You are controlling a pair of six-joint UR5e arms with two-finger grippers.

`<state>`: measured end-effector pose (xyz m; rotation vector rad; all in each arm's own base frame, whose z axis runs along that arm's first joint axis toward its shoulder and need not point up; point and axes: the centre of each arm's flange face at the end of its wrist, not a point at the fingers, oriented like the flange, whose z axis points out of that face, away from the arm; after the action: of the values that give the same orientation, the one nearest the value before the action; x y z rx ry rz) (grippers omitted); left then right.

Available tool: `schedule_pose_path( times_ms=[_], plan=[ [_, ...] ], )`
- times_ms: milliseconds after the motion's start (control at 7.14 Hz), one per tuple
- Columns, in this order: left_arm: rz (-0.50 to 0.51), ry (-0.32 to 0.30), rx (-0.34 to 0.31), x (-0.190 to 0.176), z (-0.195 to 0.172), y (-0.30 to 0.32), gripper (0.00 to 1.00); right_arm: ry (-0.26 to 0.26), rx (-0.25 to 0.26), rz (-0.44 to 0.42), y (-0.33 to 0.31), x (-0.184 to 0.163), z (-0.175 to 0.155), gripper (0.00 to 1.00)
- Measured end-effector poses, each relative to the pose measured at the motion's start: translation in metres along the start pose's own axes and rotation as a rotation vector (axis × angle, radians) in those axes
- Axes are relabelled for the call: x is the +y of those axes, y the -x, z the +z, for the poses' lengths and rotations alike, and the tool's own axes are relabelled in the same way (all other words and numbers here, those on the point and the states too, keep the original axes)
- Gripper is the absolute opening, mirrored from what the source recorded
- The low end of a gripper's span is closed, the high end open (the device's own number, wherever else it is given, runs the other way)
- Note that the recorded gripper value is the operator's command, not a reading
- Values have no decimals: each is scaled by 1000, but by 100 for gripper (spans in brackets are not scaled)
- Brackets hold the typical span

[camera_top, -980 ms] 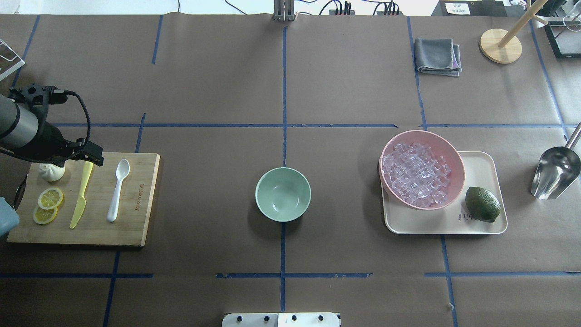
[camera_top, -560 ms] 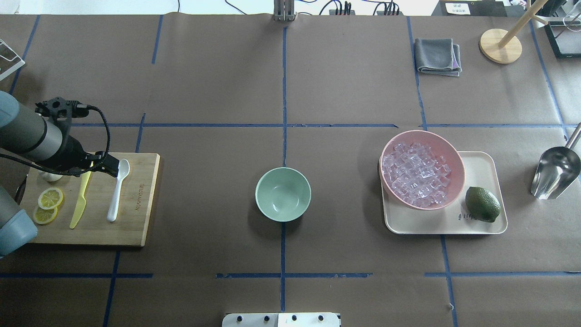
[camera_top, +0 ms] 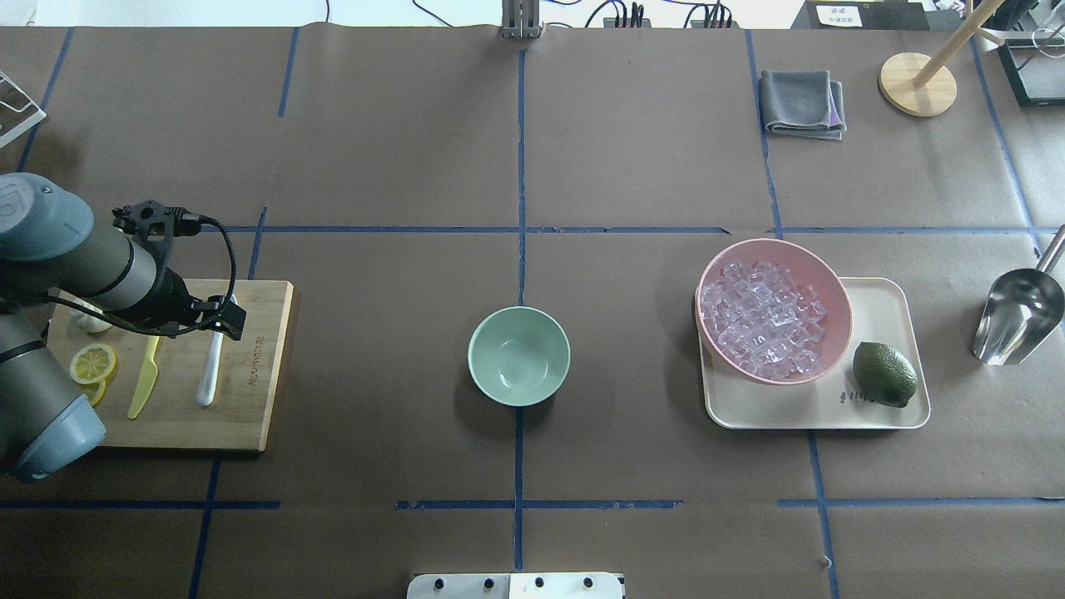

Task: Put spoon and ice into bowl

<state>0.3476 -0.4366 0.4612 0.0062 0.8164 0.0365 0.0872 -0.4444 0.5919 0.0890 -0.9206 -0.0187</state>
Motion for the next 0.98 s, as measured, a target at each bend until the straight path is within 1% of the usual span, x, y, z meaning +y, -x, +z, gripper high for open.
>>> schedule_pose_path(
  times_ms=[280,560,700,980],
  plan=[
    [6,-4,9,-2,10,5,89,-1,0,0,1,-1,0,100],
    [9,-4,11,-1,12,5,85,-3,1,-1,2,-2,-1,100],
    [10,-2,11,0,13,4,81,-4,1,-2,2,-3,-2,100],
    [14,3,10,2,16,2,66,-4,3,-2,2,-3,-2,100]
  ],
)
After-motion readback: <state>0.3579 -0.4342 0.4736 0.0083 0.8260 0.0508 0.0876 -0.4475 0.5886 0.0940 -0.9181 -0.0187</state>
